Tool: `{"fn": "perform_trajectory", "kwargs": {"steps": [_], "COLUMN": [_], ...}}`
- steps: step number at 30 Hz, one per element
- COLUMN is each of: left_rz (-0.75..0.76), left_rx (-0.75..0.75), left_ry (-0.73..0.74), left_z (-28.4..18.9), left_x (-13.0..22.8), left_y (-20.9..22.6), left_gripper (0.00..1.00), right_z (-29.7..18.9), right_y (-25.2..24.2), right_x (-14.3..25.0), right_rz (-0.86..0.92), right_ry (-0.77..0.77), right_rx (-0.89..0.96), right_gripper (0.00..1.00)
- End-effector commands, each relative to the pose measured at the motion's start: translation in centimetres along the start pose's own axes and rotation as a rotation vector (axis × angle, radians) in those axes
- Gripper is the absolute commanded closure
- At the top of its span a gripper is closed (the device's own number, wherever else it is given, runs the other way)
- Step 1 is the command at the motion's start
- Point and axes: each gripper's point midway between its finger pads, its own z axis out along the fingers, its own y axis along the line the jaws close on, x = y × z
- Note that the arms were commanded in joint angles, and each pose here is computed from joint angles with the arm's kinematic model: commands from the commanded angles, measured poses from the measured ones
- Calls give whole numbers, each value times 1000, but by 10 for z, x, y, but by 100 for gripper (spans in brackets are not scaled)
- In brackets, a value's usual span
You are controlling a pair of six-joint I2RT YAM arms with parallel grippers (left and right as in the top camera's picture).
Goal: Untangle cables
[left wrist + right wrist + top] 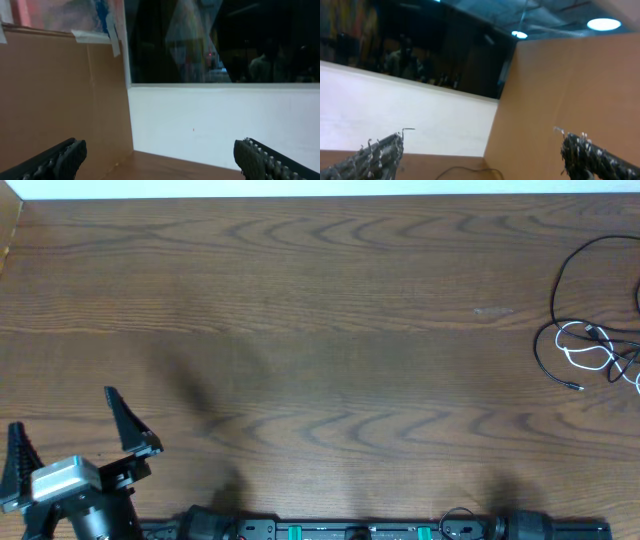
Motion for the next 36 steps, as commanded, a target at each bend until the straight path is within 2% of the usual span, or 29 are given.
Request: {"fn": "perform_trajectory", "kwargs": {"steps": [1,6,11,19,28,36], "left_rz": [-21,-49,-52,-52,-53,-53], "left_rx": [-29,-39,-40,-40,-40,-40], "left_ry": [-38,-76,-80,-81,-81,-82], "left_z": [-6,-7,-7,-7,-7,-7], "left_x": [-16,-27,-28,-28,-28,-28], "left_y": [11,15,15,15,15,16], "left_gripper": [0,0,0,0,0,0], "right_z": [-27,-54,-59,-45,-31,-27], "right_y": [-21,-36,-35,-32,20,70], "right_x": [-13,9,25,23,32,53], "right_rz": [-8,-30,-38,-16,54,-114], "right_ry": [-23,79,132,100,99,108], "right_rx": [61,84,43,-13,-303,-552], "right_gripper": [1,1,1,1,1,1]}}
